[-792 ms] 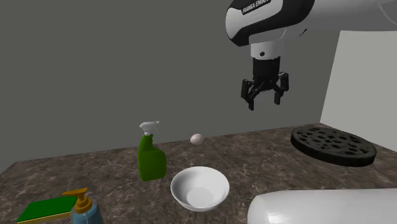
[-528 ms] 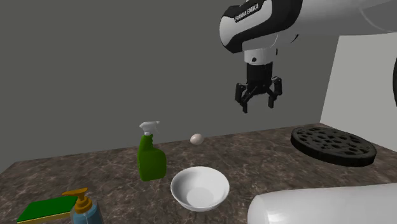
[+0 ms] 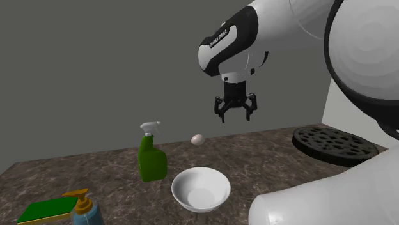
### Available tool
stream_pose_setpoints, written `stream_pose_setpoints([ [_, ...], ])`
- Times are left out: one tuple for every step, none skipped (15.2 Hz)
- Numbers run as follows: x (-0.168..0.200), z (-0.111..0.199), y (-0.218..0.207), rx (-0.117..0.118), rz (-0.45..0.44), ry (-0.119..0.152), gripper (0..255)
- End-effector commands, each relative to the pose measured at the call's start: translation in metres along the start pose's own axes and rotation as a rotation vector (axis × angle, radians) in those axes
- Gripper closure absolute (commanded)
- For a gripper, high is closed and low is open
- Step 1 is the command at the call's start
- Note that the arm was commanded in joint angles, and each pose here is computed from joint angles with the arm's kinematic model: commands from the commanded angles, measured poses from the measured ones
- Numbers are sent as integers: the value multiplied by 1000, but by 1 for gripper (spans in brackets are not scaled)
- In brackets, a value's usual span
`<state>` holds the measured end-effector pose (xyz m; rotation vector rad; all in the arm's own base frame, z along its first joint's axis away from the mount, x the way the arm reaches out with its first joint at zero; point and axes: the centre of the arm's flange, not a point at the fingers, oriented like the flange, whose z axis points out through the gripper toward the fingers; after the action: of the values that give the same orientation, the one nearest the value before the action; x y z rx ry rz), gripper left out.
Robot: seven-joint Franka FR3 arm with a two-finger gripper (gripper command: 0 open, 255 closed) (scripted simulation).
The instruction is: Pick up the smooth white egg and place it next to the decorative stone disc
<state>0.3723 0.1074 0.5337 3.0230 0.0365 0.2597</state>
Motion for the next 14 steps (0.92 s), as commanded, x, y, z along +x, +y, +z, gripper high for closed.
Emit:
stream_pose_setpoints([
  [13, 19, -16, 5, 47, 3, 0],
  [20, 27, -24, 7, 69, 4, 0],
  [26, 34, -32, 9, 90, 5, 0],
  [33, 42, -40, 11, 111, 6, 0],
  [41, 50, -47, 13, 132, 7, 0],
  [48, 57, -55, 15, 154, 7, 0],
  [55, 65, -62, 17, 175, 8, 0],
  [63, 72, -69, 19, 196, 9, 0],
  [71, 80, -76, 21, 217, 10, 0],
  [79, 87, -83, 23, 239, 11, 0],
  [87, 95, -90, 25, 260, 12, 0],
  [95, 102, -96, 28, 281, 13, 0],
  [104, 110, -103, 30, 302, 14, 0],
  [112, 117, -109, 32, 324, 15, 0],
])
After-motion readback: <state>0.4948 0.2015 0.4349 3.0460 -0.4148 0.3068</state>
